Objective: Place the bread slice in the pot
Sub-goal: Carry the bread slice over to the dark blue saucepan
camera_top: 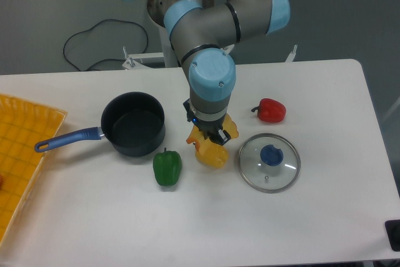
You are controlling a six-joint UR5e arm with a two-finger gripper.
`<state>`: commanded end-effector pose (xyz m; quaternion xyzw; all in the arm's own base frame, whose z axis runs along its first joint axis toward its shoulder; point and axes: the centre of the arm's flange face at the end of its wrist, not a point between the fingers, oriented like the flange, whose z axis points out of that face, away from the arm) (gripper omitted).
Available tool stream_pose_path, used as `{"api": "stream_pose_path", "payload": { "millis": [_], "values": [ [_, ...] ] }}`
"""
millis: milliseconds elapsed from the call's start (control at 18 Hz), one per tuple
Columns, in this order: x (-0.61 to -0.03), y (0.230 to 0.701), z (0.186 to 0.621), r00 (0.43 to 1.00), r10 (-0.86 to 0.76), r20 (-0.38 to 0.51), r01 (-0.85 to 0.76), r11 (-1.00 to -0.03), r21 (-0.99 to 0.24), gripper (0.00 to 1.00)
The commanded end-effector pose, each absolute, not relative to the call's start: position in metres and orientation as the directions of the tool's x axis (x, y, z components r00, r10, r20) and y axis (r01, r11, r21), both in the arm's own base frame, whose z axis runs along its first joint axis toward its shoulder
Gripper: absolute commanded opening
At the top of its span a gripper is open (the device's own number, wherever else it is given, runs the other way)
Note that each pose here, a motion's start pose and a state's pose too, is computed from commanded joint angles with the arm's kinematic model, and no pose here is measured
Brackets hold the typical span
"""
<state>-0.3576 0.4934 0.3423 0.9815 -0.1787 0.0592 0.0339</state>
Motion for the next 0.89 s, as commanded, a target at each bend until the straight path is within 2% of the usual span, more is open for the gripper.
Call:
{"api": "stream_pose_path", "payload": {
  "millis": [889],
  "values": [
    [-0.324,0.494,0.349,0.924,-0.357,0.135,-0.366,-0.929,0.045,0.00]
  ]
}}
